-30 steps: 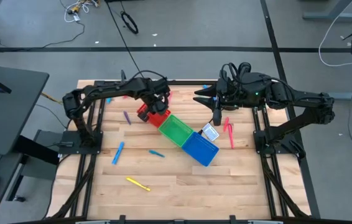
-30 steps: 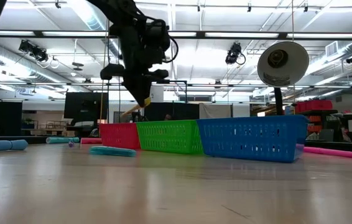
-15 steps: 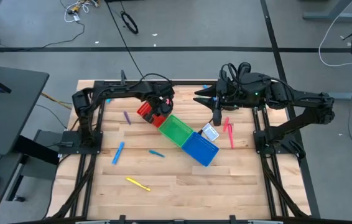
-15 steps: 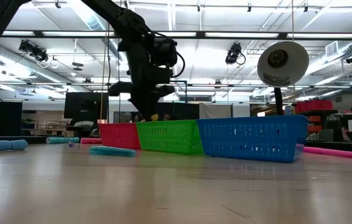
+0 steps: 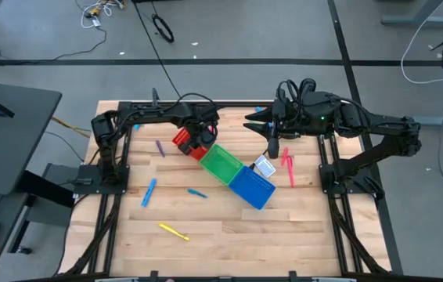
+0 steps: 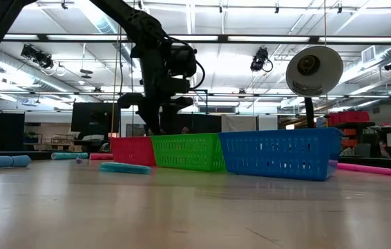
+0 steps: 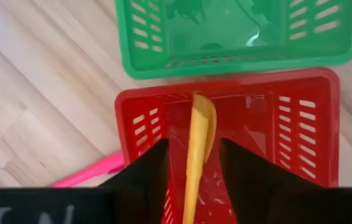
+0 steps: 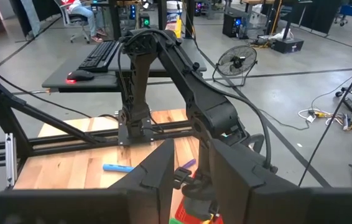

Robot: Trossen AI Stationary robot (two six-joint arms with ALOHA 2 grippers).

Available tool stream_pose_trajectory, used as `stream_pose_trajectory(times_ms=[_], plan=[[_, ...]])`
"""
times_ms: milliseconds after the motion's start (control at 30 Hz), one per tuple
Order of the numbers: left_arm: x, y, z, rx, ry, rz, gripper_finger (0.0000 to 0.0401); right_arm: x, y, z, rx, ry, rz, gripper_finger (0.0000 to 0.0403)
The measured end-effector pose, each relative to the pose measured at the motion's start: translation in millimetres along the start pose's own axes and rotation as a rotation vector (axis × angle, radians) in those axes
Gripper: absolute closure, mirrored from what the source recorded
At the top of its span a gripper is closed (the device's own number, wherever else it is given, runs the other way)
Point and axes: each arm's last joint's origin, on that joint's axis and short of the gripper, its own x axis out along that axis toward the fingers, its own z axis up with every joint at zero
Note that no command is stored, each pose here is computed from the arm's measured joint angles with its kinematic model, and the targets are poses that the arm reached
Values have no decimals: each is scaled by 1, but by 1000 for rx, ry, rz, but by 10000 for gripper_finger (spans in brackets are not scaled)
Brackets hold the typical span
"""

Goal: Pick & Place Markers
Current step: Put the bottom pink marker pen into the red bin

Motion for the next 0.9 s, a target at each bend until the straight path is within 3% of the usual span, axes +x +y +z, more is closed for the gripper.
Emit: stream_pose_trajectory(times_ms=[367, 667, 900], plan=[[-1, -1, 2, -43, 14, 6, 217, 0, 0, 0, 0, 0, 0, 301], [-33, -7, 9, -217, -23, 58, 227, 0, 0, 0, 0, 0, 0, 300], [-58, -23, 12, -364, -17, 31, 227, 0, 0, 0, 0, 0, 0, 291]])
